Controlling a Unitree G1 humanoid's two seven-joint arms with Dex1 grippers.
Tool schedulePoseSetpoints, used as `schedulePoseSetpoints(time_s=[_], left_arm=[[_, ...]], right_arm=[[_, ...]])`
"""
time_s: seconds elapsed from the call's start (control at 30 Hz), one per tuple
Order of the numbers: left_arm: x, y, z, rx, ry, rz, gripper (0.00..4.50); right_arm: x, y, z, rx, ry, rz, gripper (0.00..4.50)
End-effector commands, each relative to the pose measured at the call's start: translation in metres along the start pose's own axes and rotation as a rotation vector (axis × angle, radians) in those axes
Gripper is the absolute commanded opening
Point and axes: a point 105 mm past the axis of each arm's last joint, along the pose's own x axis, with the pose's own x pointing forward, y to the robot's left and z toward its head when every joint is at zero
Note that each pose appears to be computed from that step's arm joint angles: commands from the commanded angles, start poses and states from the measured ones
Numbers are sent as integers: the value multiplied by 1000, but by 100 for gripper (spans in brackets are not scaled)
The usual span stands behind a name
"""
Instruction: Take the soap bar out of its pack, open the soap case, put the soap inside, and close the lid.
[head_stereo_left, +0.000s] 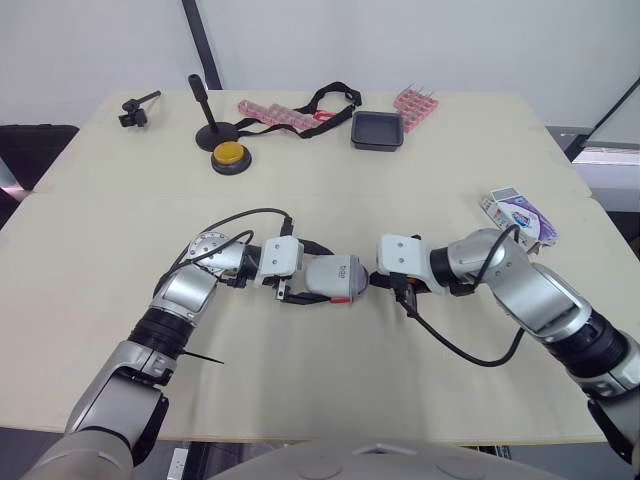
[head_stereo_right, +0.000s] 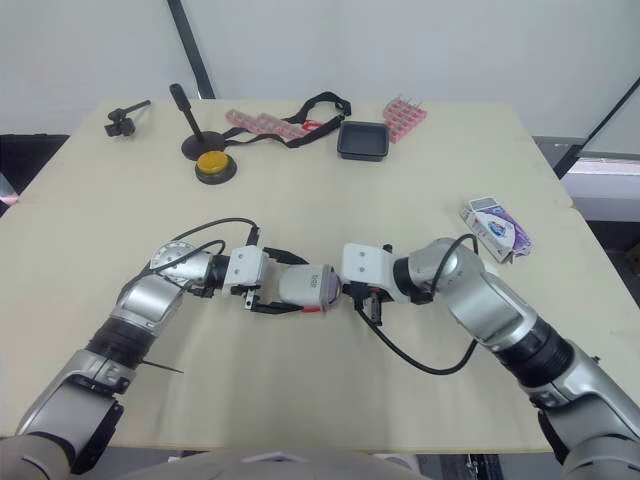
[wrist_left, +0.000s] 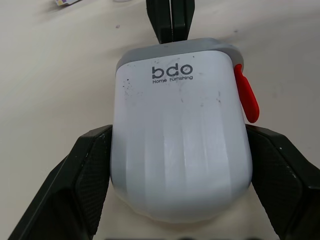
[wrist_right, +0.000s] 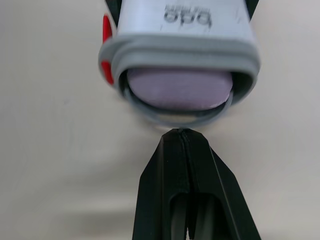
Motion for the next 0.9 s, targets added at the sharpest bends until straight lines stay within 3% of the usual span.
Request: schedulePoseSetpoints(time_s=[0.03, 0.13, 0.2, 0.23, 0.33, 0.5, 0.63, 0.9], left_arm=[[-13, 11, 13, 57, -51, 68, 348], [-15, 11, 14, 82, -65, 89, 348], [-16, 13, 17, 106, -79, 111, 348], [-16, 13, 17, 113, -83, 119, 348], [-14, 12, 22, 153, -106, 134, 348], [-10, 9, 26, 182, -134, 135, 348], [-8, 5, 31, 199, -154, 127, 348], [-7, 4, 32, 190, -159, 123, 348]], right_arm=[[-27, -9, -4, 98, -27, -62, 2], [-39, -4, -2, 267, -100, -44, 71], [-44, -2, 3, 408, -174, -27, 154], [-47, 0, 5, 480, -210, -14, 172], [-55, 21, 8, 770, -290, 150, 274], [-52, 25, 4, 1008, -380, 191, 438], [-44, 18, 8, 1111, -488, 219, 445], [-33, 17, 19, 1154, -522, 227, 445]])
